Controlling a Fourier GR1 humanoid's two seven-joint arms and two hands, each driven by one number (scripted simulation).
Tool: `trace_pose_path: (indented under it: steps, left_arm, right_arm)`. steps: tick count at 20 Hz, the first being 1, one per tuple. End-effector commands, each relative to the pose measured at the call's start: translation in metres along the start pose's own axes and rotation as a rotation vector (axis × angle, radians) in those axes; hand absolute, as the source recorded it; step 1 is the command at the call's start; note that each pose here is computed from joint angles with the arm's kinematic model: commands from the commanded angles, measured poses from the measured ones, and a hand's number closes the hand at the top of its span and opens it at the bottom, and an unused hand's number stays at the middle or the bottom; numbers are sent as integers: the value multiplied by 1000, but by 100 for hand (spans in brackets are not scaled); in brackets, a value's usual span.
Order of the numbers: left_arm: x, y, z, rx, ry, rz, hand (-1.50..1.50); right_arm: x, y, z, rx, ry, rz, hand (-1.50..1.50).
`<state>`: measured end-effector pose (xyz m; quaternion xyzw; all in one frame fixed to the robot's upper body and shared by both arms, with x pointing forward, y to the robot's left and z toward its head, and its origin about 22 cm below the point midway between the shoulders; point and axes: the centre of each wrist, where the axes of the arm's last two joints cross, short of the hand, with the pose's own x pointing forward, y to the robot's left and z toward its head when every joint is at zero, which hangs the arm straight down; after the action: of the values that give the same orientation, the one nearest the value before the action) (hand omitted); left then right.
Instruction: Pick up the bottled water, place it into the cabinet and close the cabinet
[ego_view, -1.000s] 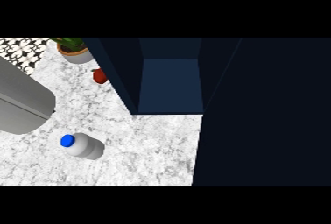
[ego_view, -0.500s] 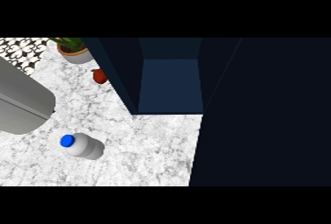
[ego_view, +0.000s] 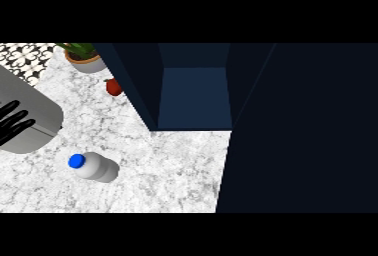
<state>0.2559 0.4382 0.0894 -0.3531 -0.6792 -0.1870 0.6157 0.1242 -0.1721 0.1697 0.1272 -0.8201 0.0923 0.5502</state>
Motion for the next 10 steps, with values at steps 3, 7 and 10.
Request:
trace_pose_path:
  steps: [3, 7, 10]
  left_arm:
    - [-36, 9, -5, -8, 57, -8, -150]
    - [-65, -3, -31, 13, 92, 2, -150]
    - [-83, 10, 0, -9, 126, 29, -150]
  right_arm:
    - [11, 7, 4, -30, -39, 62, -150]
    - [30, 2, 14, -38, -40, 52, -150]
    - [21, 4, 8, -37, -40, 71, -150]
